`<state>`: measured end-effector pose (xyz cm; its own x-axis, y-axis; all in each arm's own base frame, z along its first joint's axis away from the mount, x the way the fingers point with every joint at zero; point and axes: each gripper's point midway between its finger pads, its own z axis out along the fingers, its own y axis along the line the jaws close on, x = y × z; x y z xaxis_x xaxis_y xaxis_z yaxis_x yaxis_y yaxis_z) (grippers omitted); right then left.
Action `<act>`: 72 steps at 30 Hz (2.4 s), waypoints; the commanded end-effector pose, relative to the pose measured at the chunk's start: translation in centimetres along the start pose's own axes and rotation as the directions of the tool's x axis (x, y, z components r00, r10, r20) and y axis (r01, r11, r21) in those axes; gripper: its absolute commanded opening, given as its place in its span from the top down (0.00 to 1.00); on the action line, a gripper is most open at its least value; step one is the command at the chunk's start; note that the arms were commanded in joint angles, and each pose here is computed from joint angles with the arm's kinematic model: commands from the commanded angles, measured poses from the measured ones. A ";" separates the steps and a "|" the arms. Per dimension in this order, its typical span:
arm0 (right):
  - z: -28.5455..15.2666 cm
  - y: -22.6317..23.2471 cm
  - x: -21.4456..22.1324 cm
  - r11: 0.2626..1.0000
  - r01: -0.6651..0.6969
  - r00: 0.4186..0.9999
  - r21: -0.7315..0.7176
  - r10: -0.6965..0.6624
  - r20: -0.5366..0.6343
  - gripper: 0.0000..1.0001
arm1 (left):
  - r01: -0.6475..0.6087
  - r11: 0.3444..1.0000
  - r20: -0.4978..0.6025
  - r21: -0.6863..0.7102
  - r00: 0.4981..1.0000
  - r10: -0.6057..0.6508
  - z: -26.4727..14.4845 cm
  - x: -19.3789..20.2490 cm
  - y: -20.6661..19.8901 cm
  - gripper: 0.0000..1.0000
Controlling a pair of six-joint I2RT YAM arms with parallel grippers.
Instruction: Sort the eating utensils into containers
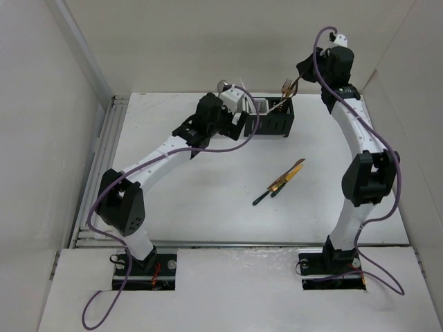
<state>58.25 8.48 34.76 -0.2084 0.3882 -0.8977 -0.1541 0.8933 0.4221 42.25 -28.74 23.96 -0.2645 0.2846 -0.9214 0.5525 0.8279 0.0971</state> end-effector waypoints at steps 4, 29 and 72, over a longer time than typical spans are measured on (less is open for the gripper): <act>3.9 -3.5 4.2 0.991 0.068 0.997 0.113 -0.064 -0.041 1.00 | 0.020 1.000 -0.082 -0.019 0.996 -0.021 1.5 2.3 1.3 0.00; -1.5 -3.7 3.0 0.974 0.128 0.989 0.188 -0.138 0.045 0.36 | -0.011 0.991 -0.111 0.132 0.994 0.026 2.4 2.5 -3.1 0.10; -28.5 -6.0 3.8 0.916 0.119 0.991 0.382 -0.085 -0.105 0.20 | -0.079 0.793 -0.338 0.604 0.875 0.345 5.7 14.9 -27.8 0.62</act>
<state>31.61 -1.29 31.82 -0.3231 0.2804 -0.9039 0.1765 0.9562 0.2335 27.21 -50.09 3.12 -0.3013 0.7262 -0.6180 0.9441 0.3183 -0.0862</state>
